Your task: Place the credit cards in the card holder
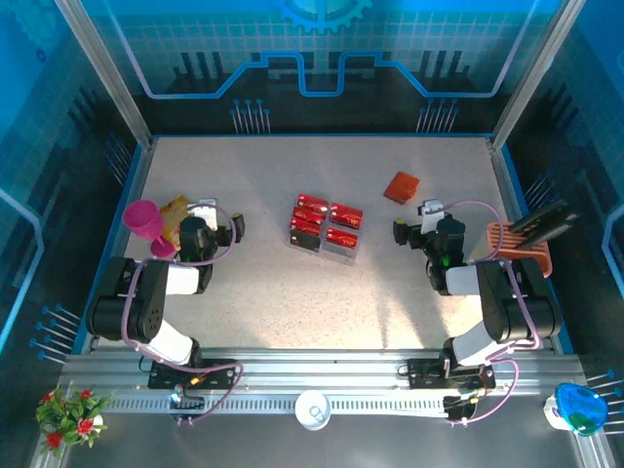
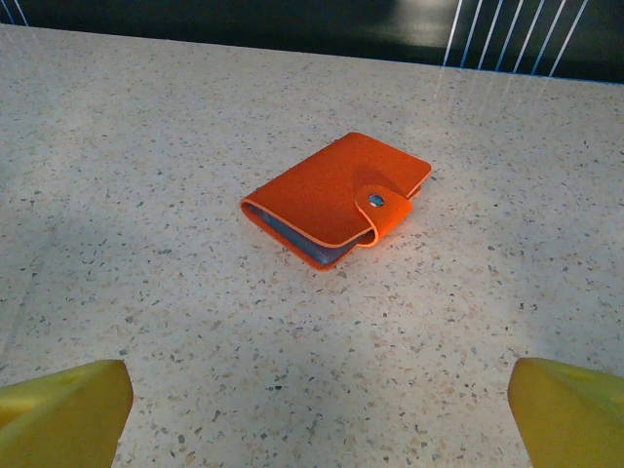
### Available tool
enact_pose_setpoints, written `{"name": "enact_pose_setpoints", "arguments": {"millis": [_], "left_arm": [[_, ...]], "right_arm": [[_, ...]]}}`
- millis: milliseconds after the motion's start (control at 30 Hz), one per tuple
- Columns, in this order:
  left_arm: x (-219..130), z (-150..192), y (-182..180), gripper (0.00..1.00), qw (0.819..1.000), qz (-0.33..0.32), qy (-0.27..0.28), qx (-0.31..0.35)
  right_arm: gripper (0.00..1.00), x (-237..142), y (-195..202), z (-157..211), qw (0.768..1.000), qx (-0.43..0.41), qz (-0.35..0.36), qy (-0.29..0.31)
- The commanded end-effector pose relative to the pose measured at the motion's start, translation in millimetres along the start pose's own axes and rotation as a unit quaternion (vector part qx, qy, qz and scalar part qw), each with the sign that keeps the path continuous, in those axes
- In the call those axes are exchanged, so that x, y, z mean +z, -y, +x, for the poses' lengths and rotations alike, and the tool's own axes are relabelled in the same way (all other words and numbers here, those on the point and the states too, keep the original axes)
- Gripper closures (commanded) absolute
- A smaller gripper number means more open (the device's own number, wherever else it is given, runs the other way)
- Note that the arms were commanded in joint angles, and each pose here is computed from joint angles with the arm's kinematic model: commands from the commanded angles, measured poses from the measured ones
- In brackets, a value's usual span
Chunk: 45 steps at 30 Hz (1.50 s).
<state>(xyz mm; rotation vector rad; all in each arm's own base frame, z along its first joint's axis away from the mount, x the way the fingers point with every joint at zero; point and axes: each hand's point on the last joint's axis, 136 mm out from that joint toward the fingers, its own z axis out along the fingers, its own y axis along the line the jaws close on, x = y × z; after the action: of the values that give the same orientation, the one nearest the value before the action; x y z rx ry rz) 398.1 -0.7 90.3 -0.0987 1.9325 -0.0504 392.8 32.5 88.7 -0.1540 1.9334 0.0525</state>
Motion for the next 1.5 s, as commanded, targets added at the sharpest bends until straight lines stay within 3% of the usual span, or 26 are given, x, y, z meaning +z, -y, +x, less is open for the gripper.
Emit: {"name": "enact_pose_setpoints", "arguments": {"millis": [0,1200,1467], "left_arm": [[-1,-4,0,0.01,1.000,0.008,0.013,0.000],[-2,-7,-4,0.01,1.000,-0.004,0.016,-0.006],[-2,-24,-8,0.01,0.999,-0.030,-0.014,-0.005]], "right_arm": [[0.00,3,1,-11,1.000,-0.007,-0.003,0.013],[0.00,2,-2,-11,1.000,-0.007,-0.016,0.015],[0.00,-11,-1,-34,1.000,-0.008,-0.011,0.024]]}}
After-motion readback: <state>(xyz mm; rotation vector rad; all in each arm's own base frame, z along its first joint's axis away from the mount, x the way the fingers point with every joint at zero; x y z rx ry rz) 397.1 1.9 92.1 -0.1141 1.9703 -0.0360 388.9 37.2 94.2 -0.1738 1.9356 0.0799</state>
